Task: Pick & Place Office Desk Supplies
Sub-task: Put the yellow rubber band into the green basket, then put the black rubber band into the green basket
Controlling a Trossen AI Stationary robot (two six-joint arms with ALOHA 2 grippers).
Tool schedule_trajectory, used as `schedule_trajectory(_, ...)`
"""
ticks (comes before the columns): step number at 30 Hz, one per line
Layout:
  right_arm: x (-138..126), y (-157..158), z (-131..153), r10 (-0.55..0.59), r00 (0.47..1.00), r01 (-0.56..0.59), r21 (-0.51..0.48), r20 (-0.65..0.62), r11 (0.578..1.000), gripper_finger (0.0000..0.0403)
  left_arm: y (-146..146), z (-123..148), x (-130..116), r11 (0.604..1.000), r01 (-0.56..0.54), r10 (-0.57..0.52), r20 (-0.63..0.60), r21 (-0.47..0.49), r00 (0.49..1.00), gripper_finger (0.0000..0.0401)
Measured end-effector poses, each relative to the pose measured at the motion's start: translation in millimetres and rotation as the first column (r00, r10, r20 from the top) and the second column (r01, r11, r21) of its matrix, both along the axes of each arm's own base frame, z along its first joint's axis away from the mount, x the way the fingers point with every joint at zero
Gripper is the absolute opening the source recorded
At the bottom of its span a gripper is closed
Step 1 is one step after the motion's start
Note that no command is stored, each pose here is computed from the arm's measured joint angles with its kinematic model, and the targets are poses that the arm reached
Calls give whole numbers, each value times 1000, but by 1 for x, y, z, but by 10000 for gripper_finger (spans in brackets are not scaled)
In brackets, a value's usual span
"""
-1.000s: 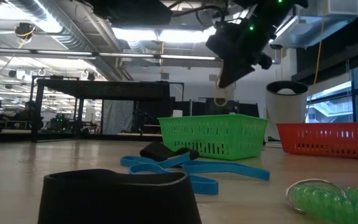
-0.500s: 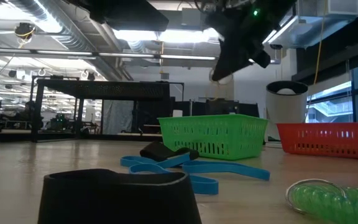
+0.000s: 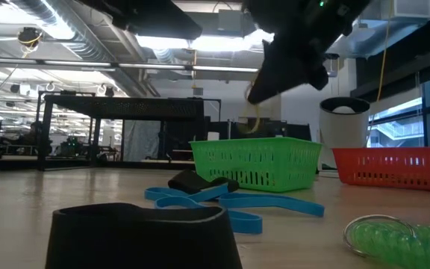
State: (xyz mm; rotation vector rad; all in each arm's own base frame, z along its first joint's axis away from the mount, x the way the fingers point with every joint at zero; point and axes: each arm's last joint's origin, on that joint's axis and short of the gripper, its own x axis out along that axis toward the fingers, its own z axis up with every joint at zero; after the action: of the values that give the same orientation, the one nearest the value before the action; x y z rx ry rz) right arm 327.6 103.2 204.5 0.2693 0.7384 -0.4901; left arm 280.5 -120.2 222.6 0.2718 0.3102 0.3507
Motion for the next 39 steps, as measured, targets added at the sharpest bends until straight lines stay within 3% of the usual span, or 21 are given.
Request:
schedule_trajectory(10, 10, 3, -20, -24, 1000, 24, 11, -1, 1000, 13, -5, 0, -3, 999, -20, 21, 25, -50, 999, 118)
schedule_trajectory(33, 12, 2, -24, -32, 999, 31, -33, -8, 999, 170, -27, -3, -15, 986, 36, -29, 46, -160, 998, 118)
schedule_trajectory(36, 12, 2, -24, -32, 999, 31, -32, -7, 999, 182, -28, -7, -19, 971, 85, -90, -14, -225, 996, 118)
schedule_trajectory(39, 12, 2, -24, -31, 999, 31, -32, -8, 999, 187, -27, -11, -26, 905, 138, -196, -105, -403, 975, 118)
